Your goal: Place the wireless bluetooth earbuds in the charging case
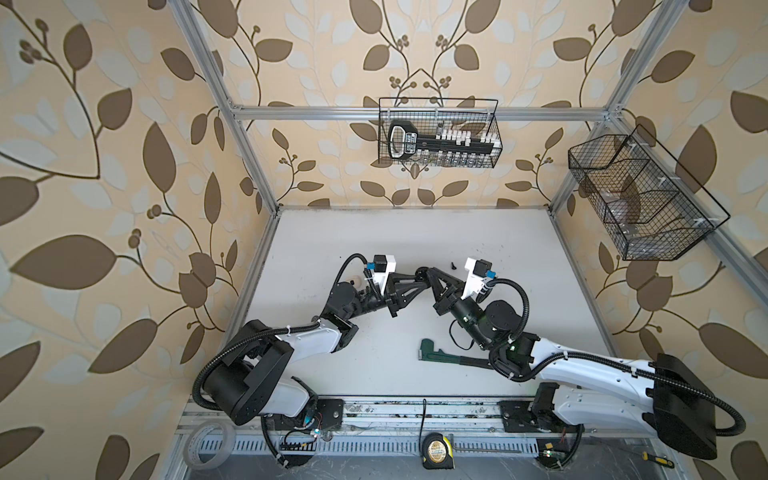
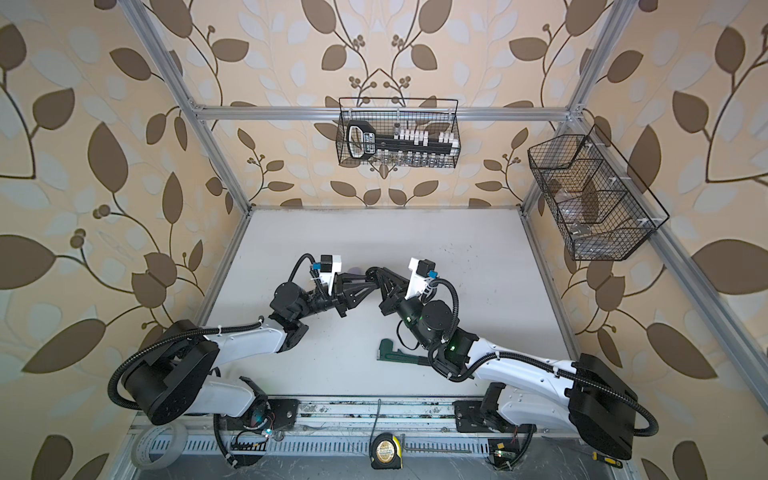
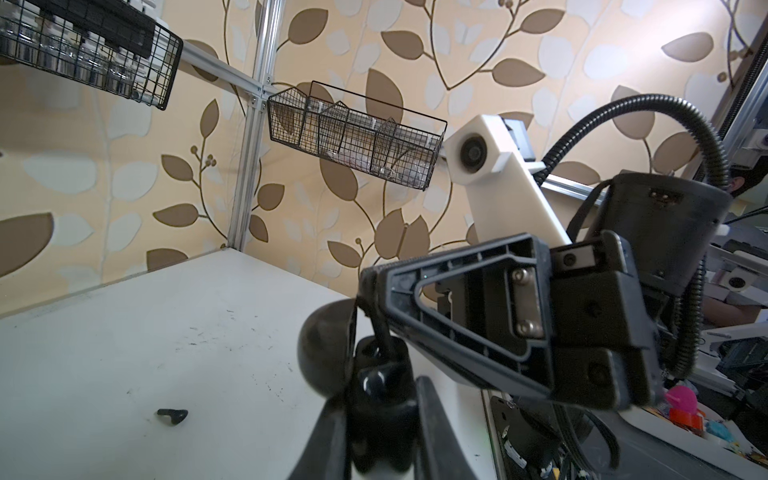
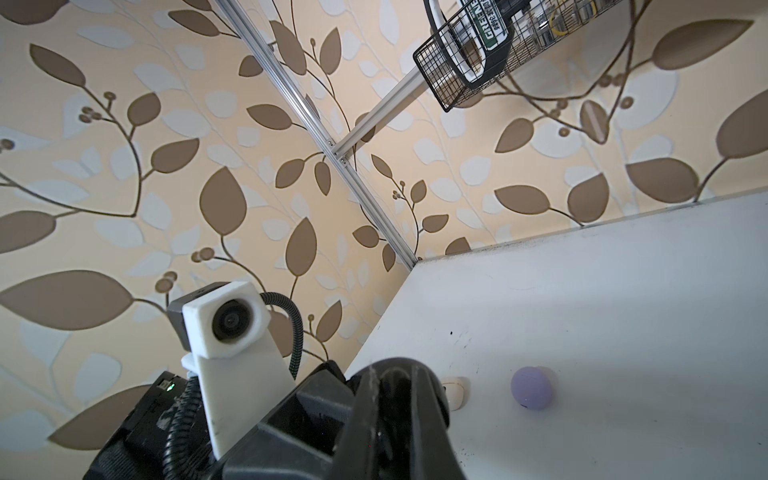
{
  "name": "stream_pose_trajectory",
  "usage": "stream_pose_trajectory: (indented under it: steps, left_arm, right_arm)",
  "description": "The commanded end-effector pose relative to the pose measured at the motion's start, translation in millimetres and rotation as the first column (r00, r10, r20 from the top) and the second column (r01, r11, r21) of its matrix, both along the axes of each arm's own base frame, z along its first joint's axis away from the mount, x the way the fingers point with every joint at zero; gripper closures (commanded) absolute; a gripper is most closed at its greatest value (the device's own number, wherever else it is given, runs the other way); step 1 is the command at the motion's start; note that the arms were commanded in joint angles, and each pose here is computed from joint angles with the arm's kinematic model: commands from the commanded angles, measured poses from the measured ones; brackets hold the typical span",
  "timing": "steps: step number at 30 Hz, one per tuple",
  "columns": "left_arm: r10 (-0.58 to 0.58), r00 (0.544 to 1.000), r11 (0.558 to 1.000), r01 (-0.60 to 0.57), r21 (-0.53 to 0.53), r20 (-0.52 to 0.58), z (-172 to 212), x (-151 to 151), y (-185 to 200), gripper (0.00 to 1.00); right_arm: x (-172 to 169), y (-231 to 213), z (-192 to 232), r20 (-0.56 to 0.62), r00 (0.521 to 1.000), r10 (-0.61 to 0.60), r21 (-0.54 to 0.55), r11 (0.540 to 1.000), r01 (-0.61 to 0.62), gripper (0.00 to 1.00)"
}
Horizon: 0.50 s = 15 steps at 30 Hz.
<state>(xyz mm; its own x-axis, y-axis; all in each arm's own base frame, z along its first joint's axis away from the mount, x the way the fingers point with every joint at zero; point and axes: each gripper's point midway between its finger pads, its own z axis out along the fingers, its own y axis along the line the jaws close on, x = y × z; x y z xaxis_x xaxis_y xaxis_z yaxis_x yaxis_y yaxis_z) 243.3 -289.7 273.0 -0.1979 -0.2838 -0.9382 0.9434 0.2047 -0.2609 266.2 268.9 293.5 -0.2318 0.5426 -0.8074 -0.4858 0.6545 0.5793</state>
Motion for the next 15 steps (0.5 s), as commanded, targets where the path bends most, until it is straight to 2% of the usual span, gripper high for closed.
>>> stream_pose_trajectory:
  steps: [1, 15]
  left_arm:
    - [0.016, 0.99, 0.995, -0.003, -0.098, 0.138, 42, -16, 9, 1.0]
    - [0.009, 0.987, 0.996, 0.006, -0.092, 0.162, 42, -21, 11, 1.0]
  right_arm:
    - [0, -6, -19, -0.034, 0.999, -0.024, -0.026, 0.999, 0.023, 0.9]
    - [-10, 5, -19, -0.043, 0.998, 0.039, 0.032, 0.999, -0.037, 0.91]
